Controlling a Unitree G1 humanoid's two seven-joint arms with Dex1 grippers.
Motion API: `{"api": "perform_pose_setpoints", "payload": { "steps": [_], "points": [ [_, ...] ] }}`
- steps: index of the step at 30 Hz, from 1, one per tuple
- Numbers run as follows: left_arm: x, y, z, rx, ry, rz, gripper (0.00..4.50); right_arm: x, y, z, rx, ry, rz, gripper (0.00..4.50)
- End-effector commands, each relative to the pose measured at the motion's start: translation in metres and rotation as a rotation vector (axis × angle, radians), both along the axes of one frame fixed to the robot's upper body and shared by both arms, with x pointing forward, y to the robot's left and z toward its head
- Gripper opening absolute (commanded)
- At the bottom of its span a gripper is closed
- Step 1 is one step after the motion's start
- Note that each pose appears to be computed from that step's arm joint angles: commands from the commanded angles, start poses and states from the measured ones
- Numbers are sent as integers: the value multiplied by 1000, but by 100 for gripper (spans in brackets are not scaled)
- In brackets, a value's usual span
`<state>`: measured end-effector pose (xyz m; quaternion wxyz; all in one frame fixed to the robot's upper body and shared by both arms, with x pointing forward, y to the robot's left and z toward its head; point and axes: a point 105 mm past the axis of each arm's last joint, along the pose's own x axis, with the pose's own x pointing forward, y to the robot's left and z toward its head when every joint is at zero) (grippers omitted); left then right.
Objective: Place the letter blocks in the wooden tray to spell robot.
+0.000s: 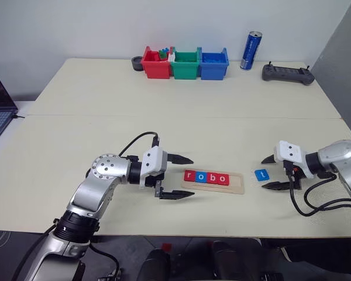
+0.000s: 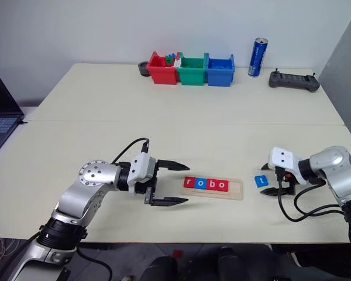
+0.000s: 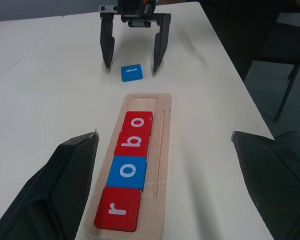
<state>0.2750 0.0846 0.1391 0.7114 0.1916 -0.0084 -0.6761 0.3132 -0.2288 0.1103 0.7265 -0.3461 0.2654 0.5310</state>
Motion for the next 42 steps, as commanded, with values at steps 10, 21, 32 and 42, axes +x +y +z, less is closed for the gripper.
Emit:
{"api": "perform_pose_setpoints", "payload": {
  "steps": [10,21,32,42],
  "points": [
    [-4,-2,11,-27,-41,-16,450,5,3,-1,-2,-52,52,247],
    [-4,-1,21,-71,-54,-10,450,2,23,28,86,-79,68,146],
    [-13,0,39,-143,-46,8,450,-29,68,23,190,-22,80,146],
    [-8,8,26,-88,-54,41,450,-12,73,9,166,-66,29,146]
  ]
}}
